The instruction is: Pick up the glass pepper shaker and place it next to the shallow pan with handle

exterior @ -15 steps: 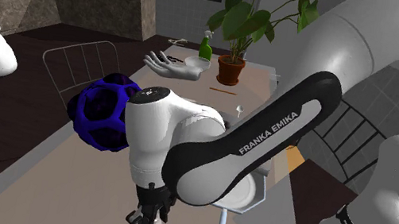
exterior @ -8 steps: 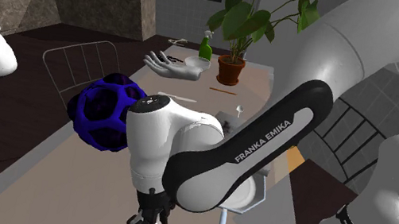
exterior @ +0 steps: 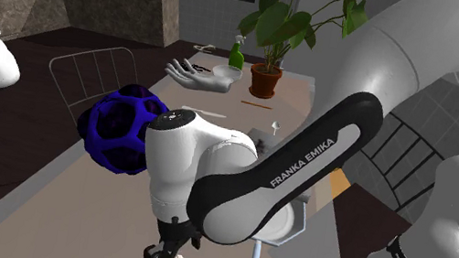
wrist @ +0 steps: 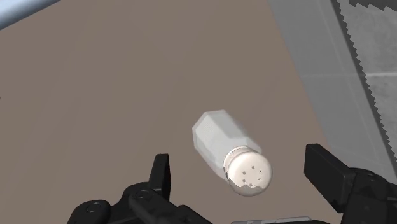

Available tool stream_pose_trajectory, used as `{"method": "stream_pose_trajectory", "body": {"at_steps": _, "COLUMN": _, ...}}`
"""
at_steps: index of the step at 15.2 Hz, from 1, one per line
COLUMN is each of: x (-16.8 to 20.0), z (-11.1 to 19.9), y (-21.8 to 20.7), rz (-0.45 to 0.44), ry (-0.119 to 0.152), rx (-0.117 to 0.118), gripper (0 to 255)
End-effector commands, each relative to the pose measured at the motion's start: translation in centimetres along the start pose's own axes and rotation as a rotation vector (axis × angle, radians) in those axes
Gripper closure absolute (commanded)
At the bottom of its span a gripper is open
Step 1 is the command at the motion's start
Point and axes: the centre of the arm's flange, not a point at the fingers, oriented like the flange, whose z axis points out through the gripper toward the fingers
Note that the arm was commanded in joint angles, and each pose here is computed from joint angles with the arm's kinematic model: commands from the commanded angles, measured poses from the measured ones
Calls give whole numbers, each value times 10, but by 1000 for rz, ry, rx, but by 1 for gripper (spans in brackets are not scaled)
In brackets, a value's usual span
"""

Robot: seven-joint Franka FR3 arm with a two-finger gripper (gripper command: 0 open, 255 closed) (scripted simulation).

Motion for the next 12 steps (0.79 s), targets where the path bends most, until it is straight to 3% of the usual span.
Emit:
{"method": "stream_pose_trajectory", "body": {"at_steps": 1, "x": 0, "z": 0, "y": 0, "rz": 0, "ry": 0, "rx": 0, "gripper": 0}}
{"method": "stream_pose_trajectory", "body": {"at_steps": 5, "x": 0, "z": -50, "y": 0, "rz": 0, "ry": 0, "rx": 0, "gripper": 0}}
{"method": "stream_pose_trajectory", "body": {"at_steps": 12, "x": 0, "z": -50, "y": 0, "rz": 0, "ry": 0, "rx": 0, "gripper": 0}}
